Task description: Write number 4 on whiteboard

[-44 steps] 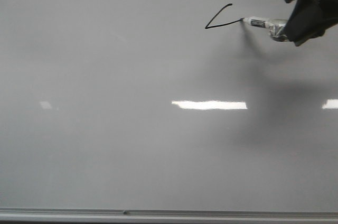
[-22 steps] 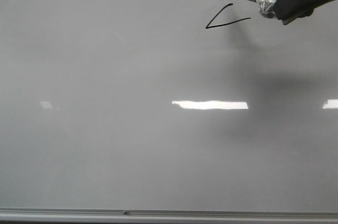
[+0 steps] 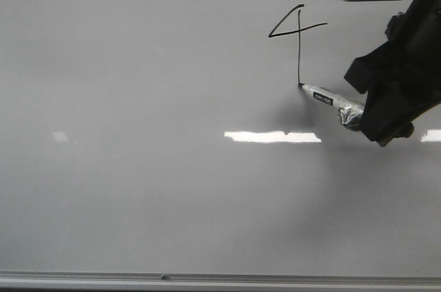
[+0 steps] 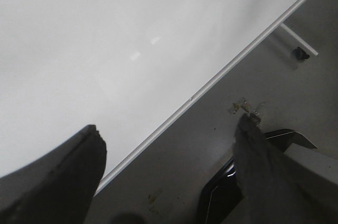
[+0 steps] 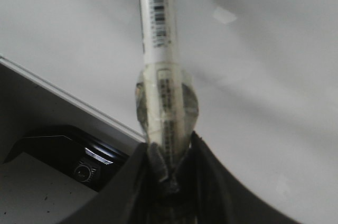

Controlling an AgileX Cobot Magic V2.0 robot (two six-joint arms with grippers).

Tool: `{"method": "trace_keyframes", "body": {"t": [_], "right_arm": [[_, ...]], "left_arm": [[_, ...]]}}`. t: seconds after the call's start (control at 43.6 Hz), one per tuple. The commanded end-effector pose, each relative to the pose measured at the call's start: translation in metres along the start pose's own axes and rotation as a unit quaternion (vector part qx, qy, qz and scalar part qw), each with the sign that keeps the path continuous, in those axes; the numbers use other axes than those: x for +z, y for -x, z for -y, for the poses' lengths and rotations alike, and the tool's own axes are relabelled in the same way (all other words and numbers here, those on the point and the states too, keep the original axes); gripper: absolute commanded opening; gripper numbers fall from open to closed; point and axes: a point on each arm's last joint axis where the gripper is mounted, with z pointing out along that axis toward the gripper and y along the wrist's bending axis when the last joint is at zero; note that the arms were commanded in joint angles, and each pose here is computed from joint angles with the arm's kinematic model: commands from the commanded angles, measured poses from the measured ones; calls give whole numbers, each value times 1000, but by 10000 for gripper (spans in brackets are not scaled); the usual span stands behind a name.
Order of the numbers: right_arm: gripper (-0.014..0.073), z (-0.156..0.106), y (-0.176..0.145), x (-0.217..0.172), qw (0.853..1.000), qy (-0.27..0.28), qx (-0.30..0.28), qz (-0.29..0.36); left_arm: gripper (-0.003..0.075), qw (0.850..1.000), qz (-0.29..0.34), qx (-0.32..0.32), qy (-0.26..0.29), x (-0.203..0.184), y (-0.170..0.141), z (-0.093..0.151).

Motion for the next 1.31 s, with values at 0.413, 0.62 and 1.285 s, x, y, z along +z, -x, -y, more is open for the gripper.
{"method": "trace_keyframes", "body": {"t": [0.413, 0.62, 1.285], "right_arm": [[-71, -46, -25, -125, 956, 45, -275, 91], [-71, -65, -44, -152, 929, 134, -325, 112], [-71, -71, -52, -157, 913, 172, -355, 102]], "left_arm": [[496, 969, 81, 206, -111, 4, 24, 50], [618, 941, 75, 280, -172, 30, 39, 93], [467, 900, 61, 365, -228, 77, 81, 156]]}}
